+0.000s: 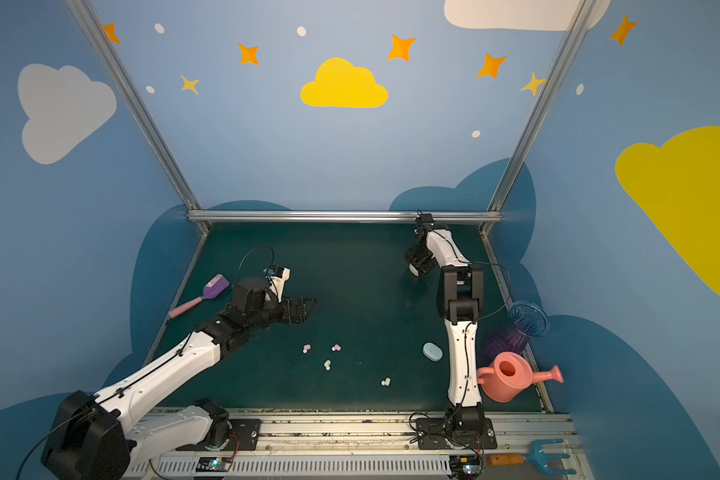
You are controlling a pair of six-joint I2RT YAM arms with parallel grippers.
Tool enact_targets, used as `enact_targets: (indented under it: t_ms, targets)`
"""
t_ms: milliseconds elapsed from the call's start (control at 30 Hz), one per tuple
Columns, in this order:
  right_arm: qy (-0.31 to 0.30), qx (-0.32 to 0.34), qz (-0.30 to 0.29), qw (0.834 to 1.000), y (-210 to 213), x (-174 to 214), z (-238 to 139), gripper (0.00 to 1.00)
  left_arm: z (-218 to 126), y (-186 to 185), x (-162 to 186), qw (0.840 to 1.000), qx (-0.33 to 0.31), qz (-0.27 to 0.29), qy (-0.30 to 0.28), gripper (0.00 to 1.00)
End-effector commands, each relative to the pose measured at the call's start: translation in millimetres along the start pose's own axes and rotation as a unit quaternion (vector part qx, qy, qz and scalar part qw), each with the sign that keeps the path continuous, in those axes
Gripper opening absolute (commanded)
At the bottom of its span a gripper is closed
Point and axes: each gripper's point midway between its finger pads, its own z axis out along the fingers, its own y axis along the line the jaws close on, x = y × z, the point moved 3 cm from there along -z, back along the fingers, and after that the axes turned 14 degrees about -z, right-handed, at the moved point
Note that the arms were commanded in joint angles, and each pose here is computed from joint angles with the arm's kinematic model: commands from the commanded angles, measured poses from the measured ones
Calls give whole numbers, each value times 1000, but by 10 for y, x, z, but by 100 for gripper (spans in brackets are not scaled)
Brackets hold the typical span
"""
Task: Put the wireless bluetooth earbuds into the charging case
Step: 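Lower the right gripper and close it around the white case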
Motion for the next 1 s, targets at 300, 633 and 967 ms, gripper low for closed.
enact_targets:
  t_ms: [300, 633, 967]
  targets:
    - [23, -35, -66, 997, 17, 191, -175, 45, -44, -208, -53, 998, 52, 34, 10, 100]
    - [47, -115, -156, 980, 106, 841, -777, 45, -145, -475, 91, 989, 98, 110, 18, 100]
    - [70, -244, -284, 925, 166, 2008, -1589, 45, -258, -892, 468, 953, 177, 241, 55, 100]
